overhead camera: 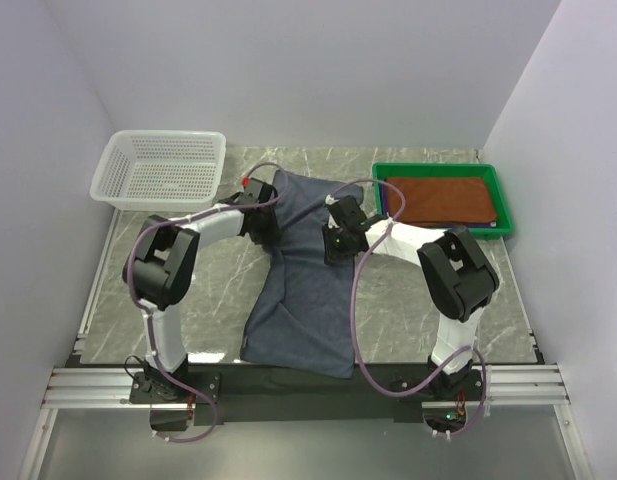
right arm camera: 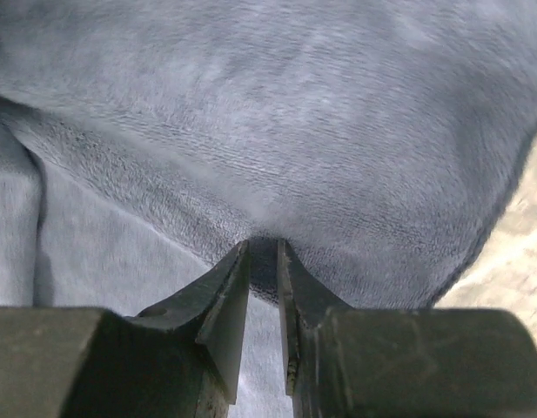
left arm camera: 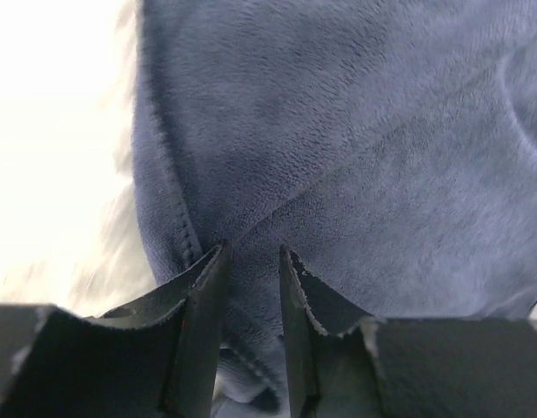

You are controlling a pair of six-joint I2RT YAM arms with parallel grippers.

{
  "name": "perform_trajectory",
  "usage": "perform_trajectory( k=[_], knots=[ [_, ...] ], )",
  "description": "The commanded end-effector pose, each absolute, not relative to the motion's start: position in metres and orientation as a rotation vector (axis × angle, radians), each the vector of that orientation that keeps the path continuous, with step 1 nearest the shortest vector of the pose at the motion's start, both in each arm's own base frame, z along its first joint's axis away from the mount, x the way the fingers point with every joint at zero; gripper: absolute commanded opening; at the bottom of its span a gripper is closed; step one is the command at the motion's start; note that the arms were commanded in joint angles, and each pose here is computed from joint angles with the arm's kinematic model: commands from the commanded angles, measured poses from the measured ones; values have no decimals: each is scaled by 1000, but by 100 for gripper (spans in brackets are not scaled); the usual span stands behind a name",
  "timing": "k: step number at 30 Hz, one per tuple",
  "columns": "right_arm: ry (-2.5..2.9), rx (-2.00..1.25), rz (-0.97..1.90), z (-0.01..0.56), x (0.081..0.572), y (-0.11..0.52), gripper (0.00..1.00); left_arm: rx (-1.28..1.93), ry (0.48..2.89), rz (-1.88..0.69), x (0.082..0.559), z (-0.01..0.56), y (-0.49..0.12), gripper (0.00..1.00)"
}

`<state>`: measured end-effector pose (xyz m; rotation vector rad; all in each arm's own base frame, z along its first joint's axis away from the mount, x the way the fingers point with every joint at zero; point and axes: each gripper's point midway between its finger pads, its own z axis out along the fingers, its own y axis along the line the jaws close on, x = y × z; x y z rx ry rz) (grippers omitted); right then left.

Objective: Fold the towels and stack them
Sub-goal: Flatten out the crumpled towel

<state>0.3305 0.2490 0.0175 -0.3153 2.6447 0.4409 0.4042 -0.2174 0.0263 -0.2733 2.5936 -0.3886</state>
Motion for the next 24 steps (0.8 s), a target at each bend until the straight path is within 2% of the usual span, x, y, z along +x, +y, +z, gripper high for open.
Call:
perform_trajectory(
  k=[1, 7, 10, 13, 18, 19, 22, 23, 24],
  knots=[
    [2765, -399, 423, 4, 283, 235, 27, -317, 2694, -304, 359, 13, -195, 36],
    [2880, -482, 496, 4, 210, 227, 27, -328, 2761, -321, 288, 19, -182, 38],
    [2919, -561, 534, 6, 176, 229, 27, -307, 2829, -376, 239, 13, -185, 43],
    [2893, -663, 538, 18, 162, 234, 28, -326, 2818, -455, 224, 23, -188, 49],
    [2668, -687, 432, 75, 218, 234, 32, -250, 2714, -404, 246, 66, -182, 70],
    [2600, -672, 454, 97, 238, 243, 33, -248, 2643, -367, 266, 85, -179, 78],
    [2479, -636, 475, 133, 288, 248, 38, -211, 2567, -276, 306, 110, -158, 89],
    [2458, -639, 458, 132, 304, 250, 41, -208, 2555, -269, 316, 114, -154, 91],
    [2439, -606, 448, 136, 322, 245, 49, -212, 2560, -239, 326, 110, -148, 93]
  ],
)
